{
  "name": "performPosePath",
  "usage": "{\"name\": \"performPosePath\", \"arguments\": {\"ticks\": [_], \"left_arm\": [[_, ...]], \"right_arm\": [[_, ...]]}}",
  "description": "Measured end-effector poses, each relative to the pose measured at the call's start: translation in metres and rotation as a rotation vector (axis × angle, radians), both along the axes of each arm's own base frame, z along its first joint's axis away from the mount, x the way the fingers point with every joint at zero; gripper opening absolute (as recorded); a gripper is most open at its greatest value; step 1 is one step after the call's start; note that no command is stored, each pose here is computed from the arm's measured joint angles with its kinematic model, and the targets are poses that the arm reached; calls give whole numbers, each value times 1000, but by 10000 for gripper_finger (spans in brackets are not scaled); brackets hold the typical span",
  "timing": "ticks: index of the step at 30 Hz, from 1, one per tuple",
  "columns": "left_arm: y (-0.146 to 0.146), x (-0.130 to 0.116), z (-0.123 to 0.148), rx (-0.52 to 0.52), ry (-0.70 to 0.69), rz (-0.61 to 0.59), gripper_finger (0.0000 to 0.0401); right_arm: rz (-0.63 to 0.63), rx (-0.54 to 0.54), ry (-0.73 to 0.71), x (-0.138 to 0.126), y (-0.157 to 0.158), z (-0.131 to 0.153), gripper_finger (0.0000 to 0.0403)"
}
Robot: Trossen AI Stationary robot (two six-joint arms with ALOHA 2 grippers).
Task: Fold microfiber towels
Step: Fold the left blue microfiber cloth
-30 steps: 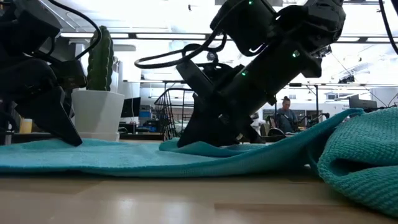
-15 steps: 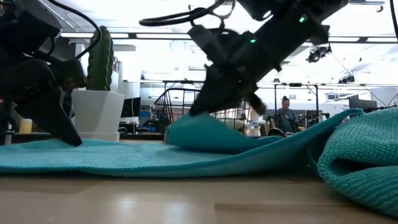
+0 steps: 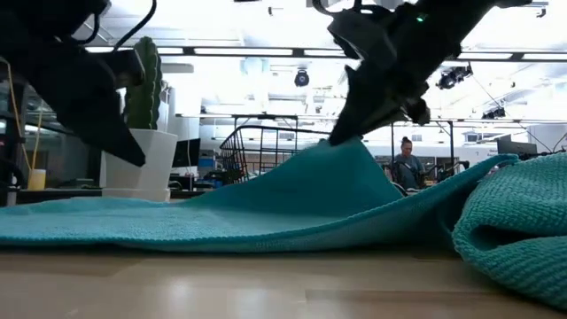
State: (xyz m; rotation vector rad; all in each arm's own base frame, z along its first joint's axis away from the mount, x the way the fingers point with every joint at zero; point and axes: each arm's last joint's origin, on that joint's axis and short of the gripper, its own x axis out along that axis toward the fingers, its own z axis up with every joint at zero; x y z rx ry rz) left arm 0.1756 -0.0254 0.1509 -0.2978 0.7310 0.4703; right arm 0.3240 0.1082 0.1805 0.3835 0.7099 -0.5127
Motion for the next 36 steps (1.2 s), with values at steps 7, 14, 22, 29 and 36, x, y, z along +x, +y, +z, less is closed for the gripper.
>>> {"name": "performPosePath", "arguments": {"ticks": [7,14,22,29,36], "left_arm": [[12,-23,-10,55,89,384,186],[18,-30,-15,-48,152,509,186],[20,-25,-28,-54,237,512,186],[30,-19,-38,-42,287,549,186],[30,-10,-39,-59,257,488,168]], "right_arm": [[-3,-4,43,-6,3,-3,0],[-3,-2,39,-5,3,-3,0],[-4,1,39,-6,3,-3,0],[-3,2,40,-6,3,-3,0],[-3,3,40,-6,3,-3,0]]}}
